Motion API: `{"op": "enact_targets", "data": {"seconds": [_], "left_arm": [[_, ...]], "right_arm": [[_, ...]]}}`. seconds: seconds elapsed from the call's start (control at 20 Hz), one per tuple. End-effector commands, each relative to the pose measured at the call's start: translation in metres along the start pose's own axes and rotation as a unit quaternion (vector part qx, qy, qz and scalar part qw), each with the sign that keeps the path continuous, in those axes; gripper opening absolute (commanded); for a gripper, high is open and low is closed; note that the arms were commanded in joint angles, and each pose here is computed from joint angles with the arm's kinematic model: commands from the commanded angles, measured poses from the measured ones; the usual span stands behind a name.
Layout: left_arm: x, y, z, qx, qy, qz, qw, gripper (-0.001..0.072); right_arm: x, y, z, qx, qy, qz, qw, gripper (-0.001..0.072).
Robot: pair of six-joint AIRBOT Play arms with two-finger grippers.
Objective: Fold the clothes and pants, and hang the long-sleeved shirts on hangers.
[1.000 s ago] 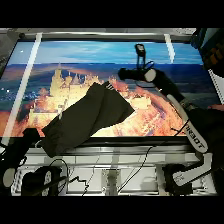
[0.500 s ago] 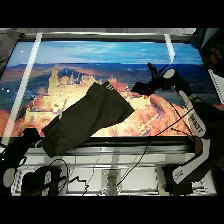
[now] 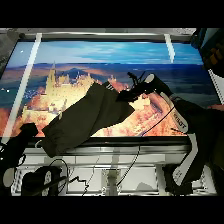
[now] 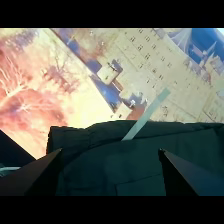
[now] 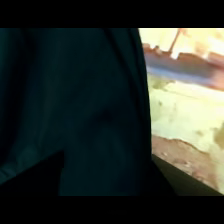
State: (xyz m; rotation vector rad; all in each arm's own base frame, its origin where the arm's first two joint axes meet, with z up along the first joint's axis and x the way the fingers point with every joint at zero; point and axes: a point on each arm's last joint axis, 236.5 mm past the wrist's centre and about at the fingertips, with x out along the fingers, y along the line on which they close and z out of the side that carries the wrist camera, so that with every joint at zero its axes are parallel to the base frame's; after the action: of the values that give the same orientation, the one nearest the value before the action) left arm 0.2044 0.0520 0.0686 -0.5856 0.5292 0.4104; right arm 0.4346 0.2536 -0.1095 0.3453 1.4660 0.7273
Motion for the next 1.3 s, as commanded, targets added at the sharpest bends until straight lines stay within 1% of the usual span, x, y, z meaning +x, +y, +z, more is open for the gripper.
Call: {"op": "enact_targets", "data": {"seconds": [0.0, 0.05, 0.1, 0.15, 0.2, 0.25, 0.3, 0.35, 0.4, 0.45, 0.5, 0.55, 0.6, 0.65, 0.75, 0.85, 1.05, 1.15, 1.25], "left_arm": [[0.0, -0.002, 0.002, 0.0, -0.004, -0.003, 1.0, 0.0705], [0.0, -0.001, 0.002, 0.0, -0.004, -0.003, 1.0, 0.0705], [0.0, -0.001, 0.002, 0.0, -0.004, -0.003, 1.0, 0.0704], [0.0, -0.002, 0.002, 0.0, -0.003, -0.003, 1.0, 0.0703], [0.001, -0.004, -0.002, -0.005, 0.005, -0.007, 1.0, 0.0654], [0.002, -0.006, -0.009, -0.005, 0.022, -0.011, 1.0, 0.0551], [0.005, -0.013, -0.02, 0.009, 0.047, -0.023, 0.999, 0.0535], [0.01, -0.022, -0.033, 0.02, 0.079, -0.037, 0.996, 0.0535], [0.014, -0.029, -0.045, 0.025, 0.11, -0.046, 0.992, 0.0505], [0.02, -0.036, -0.057, 0.041, 0.143, -0.054, 0.987, 0.038], [0.026, -0.041, -0.065, 0.079, 0.17, -0.062, 0.98, 0.0298], [0.032, -0.046, -0.07, 0.122, 0.19, -0.07, 0.972, 0.024], [0.038, -0.049, -0.069, 0.166, 0.204, -0.072, 0.962, 0.011], [0.045, -0.053, -0.064, 0.198, 0.215, -0.072, 0.954, 0.001], [0.064, -0.065, -0.054, 0.235, 0.241, -0.07, 0.939, 0.0011], [0.086, -0.089, -0.048, 0.251, 0.277, -0.089, 0.923, 0.0011], [0.126, -0.18, -0.054, 0.239, 0.33, -0.199, 0.891, 0.001], [0.137, -0.217, -0.075, 0.253, 0.354, -0.232, 0.87, 0.001], [0.142, -0.252, -0.108, 0.285, 0.366, -0.256, 0.848, 0.001]], "right_arm": [[0.021, 0.015, 0.002, -0.032, 0.018, -0.007, 0.999, 0.0548], [0.021, 0.018, 0.011, -0.045, 0.0, -0.011, 0.999, 0.0506], [0.019, 0.019, 0.023, -0.061, -0.021, -0.016, 0.998, 0.0341], [0.014, 0.021, 0.037, -0.073, -0.043, -0.021, 0.996, 0.0104], [0.006, 0.023, 0.049, -0.077, -0.064, -0.023, 0.995, 0.0018], [-0.005, 0.025, 0.063, -0.08, -0.085, -0.024, 0.993, 0.001], [-0.019, 0.027, 0.076, -0.073, -0.104, -0.024, 0.992, 0.0009], [-0.036, 0.026, 0.086, -0.061, -0.121, -0.024, 0.99, 0.0009], [-0.055, 0.021, 0.095, -0.038, -0.14, -0.026, 0.989, 0.0008], [-0.073, 0.01, 0.1, -0.018, -0.154, -0.035, 0.987, 0.0008], [-0.09, -0.003, 0.1, 0.004, -0.162, -0.048, 0.986, 0.0008], [-0.105, -0.018, 0.097, 0.017, -0.164, -0.063, 0.984, 0.0008], [-0.117, -0.031, 0.09, 0.025, -0.16, -0.075, 0.984, 0.0007], [-0.126, -0.04, 0.082, 0.033, -0.154, -0.082, 0.984, 0.0008], [-0.138, -0.053, 0.066, 0.053, -0.152, -0.087, 0.983, 0.0008], [-0.144, -0.057, 0.046, 0.068, -0.155, -0.094, 0.981, 0.0008], [-0.154, -0.056, 0.004, 0.104, -0.207, -0.116, 0.966, 0.0007], [-0.169, -0.05, -0.015, 0.114, -0.247, -0.126, 0.954, 0.0007], [-0.194, -0.047, -0.029, 0.132, -0.304, -0.14, 0.933, 0.0007]]}}
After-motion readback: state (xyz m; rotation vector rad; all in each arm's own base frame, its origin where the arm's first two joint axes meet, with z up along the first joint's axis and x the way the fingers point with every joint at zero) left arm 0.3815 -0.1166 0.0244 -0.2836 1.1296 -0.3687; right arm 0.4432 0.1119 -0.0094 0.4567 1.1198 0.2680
